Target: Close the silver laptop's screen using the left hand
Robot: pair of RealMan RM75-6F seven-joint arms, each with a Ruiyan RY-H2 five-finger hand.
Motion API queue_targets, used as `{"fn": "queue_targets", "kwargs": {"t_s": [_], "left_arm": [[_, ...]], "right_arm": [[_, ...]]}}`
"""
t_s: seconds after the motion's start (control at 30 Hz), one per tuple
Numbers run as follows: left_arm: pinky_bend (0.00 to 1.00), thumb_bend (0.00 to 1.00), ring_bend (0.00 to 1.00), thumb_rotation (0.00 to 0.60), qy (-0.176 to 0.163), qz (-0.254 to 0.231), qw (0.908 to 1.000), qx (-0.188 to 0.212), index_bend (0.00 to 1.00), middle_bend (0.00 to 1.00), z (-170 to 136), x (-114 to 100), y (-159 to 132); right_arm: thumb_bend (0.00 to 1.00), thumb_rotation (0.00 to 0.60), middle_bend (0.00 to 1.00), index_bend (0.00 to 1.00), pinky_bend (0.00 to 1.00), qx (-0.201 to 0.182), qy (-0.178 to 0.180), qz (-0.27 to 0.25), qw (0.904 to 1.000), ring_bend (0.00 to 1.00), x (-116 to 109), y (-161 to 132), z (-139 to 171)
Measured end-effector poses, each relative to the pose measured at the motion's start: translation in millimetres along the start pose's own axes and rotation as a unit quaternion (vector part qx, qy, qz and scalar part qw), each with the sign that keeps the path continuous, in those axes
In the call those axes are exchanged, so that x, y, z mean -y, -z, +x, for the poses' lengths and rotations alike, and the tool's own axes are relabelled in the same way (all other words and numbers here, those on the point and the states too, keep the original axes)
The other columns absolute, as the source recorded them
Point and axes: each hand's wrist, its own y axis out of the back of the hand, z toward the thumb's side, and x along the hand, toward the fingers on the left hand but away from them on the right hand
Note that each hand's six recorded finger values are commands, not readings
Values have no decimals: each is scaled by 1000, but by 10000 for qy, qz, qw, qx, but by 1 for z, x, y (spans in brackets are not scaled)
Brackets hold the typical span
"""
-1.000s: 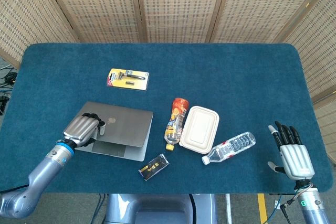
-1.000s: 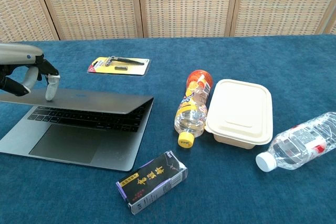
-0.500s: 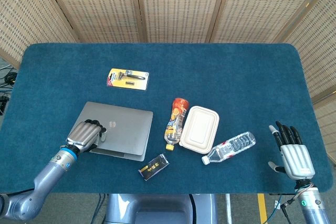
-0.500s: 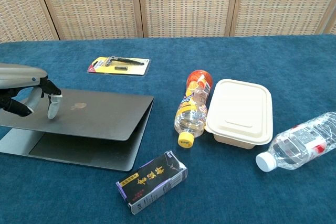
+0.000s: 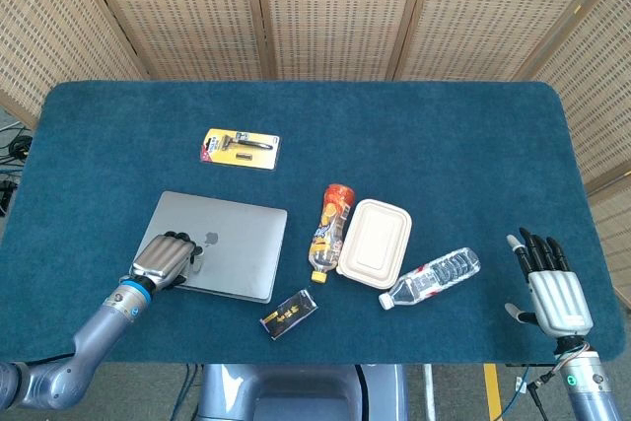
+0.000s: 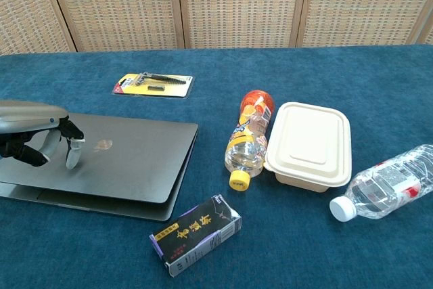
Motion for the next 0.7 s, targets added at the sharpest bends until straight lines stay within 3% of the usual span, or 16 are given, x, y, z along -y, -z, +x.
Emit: {"fn": "queue_targets", "kwargs": {"t_s": [0.57,0.7], "left_arm": [[209,997,214,600,141,48,9999,-80,512,430,7,13,1],[209,924,215,600,104,28,9999,-105,512,430,7,12,2]], "right_arm": [[0,600,0,0,0,12,7,-7,10000,0,0,1,0],[0,600,0,0,0,3,2,3,10000,0,0,0,0]]}}
